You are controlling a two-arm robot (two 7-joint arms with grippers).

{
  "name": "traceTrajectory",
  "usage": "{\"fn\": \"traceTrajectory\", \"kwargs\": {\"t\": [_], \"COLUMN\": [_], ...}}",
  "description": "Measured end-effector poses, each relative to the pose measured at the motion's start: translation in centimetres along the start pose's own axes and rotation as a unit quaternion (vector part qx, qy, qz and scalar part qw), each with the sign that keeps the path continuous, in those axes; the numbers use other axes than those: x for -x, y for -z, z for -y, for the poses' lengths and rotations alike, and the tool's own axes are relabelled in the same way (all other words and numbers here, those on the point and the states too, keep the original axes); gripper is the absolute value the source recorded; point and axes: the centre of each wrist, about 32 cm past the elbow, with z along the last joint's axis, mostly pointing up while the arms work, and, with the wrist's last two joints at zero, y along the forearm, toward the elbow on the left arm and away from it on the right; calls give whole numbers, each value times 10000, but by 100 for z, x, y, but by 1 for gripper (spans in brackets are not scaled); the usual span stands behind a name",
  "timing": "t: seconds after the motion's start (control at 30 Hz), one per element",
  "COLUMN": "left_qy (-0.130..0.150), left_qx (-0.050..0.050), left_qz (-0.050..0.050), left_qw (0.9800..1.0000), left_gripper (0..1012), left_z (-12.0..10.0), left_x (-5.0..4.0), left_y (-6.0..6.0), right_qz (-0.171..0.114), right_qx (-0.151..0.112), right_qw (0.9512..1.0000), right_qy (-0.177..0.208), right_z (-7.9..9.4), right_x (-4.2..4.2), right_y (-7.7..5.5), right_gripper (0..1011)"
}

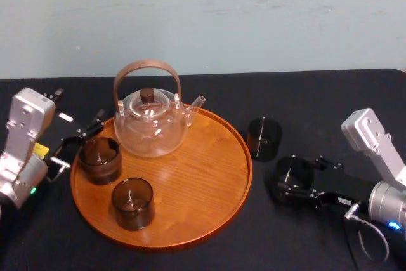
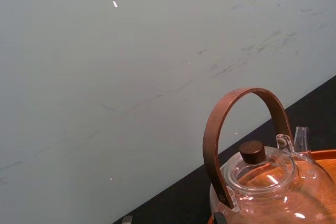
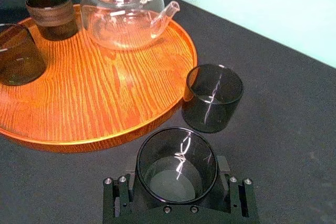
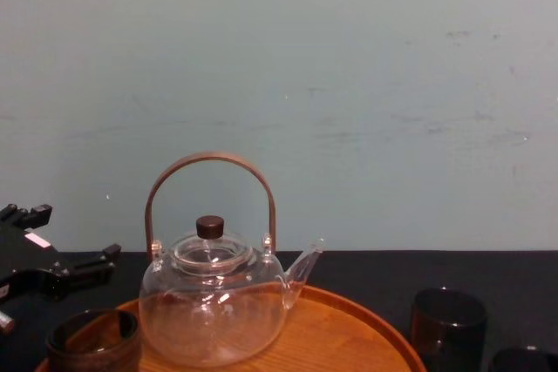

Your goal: Pick up the glass from the table and place it on the tray.

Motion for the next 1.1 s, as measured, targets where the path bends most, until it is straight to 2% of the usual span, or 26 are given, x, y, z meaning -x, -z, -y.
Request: {"fn": "traceTrajectory", "kwargs": {"t": [0.2, 0.6, 0.87, 1.1], "left_qy": [0, 0, 0, 0], "left_qx": [0, 0, 0, 0], "left_qz": [0, 0, 0, 0], "left_qw": [10000, 10000, 10000, 10000], "left_gripper": [1001, 1001, 1001, 1002], "left_z": [0, 0, 0, 0], "left_x": [0, 0, 0, 0], "left_y": [0, 0, 0, 0], "right_qz": [63, 307, 426, 461], "right_qx": [-126, -369, -525, -576], "right_qw": [9999, 9983, 9968, 9959], "right_qy": [-93, -317, -420, -521], "right_z": [76, 201, 128, -12], "right_x": [-39, -114, -128, -112], "right_y": [-89, -355, -480, -511], "right_gripper": [901, 901, 901, 901]}}
